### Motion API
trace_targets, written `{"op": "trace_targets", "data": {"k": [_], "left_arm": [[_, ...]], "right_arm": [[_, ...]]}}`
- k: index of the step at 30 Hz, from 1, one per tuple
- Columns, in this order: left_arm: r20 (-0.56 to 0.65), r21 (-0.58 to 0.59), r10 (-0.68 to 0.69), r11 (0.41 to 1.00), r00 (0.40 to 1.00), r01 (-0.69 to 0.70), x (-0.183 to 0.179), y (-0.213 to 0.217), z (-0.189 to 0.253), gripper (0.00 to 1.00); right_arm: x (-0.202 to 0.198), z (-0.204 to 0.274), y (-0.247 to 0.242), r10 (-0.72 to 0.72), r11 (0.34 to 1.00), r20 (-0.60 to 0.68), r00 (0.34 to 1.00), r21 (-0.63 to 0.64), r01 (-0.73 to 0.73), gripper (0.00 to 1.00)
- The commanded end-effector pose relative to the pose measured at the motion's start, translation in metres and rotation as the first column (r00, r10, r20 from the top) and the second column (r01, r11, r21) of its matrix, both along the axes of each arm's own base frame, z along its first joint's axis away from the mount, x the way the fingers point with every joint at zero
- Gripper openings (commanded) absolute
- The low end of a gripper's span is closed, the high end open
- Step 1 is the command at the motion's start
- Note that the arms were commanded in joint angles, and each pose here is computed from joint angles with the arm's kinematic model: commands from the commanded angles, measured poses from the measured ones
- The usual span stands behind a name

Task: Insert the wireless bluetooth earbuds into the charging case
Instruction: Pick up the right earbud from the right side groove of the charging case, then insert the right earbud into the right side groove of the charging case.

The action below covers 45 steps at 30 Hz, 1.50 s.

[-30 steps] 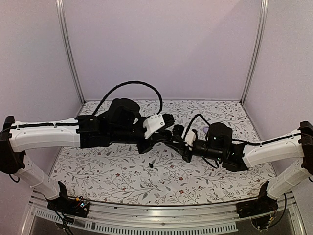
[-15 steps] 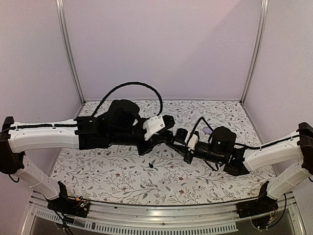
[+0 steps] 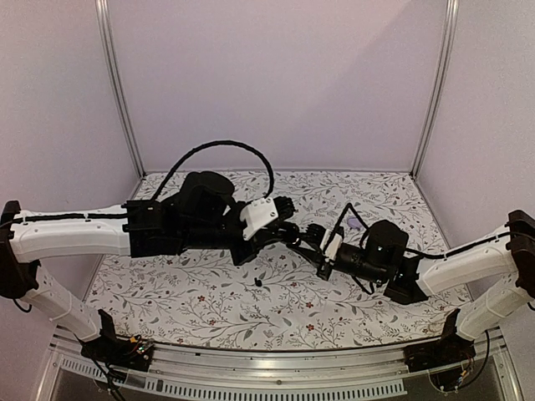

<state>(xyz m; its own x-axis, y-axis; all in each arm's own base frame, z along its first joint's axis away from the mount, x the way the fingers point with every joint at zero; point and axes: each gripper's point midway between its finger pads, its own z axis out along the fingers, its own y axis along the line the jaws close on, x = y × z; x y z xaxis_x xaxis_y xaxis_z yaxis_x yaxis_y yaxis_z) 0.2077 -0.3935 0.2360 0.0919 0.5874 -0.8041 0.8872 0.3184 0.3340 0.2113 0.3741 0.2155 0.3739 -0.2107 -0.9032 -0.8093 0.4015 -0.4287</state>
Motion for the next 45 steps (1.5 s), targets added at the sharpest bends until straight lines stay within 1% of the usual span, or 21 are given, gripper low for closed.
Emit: {"op": "trace_targets", "data": {"k": [1,9,15,23,26,33,45], "left_arm": [[0.005,0.023,0.013,1.000,1.000,-0.013,-0.002,0.009,-0.003,0.04],[-0.006,-0.006,-0.043,0.999,0.999,0.043,-0.012,0.005,0.002,0.04],[-0.002,-0.053,-0.081,0.995,0.997,0.081,-0.022,-0.003,0.012,0.04],[-0.003,-0.113,-0.026,0.993,1.000,0.025,-0.015,-0.015,0.015,0.04],[-0.003,-0.137,-0.003,0.991,1.000,0.003,-0.010,-0.017,0.019,0.03],[0.005,-0.133,0.047,0.990,0.999,-0.046,0.000,-0.020,0.019,0.03],[0.002,-0.154,0.054,0.987,0.999,-0.053,0.003,-0.027,0.023,0.03]], "right_arm": [[-0.002,0.024,-0.005,-0.018,0.998,0.074,0.997,0.069,0.013,0.00],[-0.004,0.024,-0.011,-0.029,0.997,0.120,0.992,0.078,0.019,0.00],[-0.005,0.029,-0.017,-0.048,0.994,0.164,0.985,0.103,0.031,0.00],[0.001,0.028,-0.014,-0.073,0.994,0.157,0.985,0.098,0.058,0.00],[0.007,0.027,-0.017,-0.114,0.990,0.148,0.982,0.097,0.100,0.00],[0.011,0.028,-0.016,-0.135,0.988,0.144,0.980,0.093,0.123,0.00],[0.010,0.025,-0.013,-0.133,0.989,0.141,0.981,0.078,0.123,0.00]]}}
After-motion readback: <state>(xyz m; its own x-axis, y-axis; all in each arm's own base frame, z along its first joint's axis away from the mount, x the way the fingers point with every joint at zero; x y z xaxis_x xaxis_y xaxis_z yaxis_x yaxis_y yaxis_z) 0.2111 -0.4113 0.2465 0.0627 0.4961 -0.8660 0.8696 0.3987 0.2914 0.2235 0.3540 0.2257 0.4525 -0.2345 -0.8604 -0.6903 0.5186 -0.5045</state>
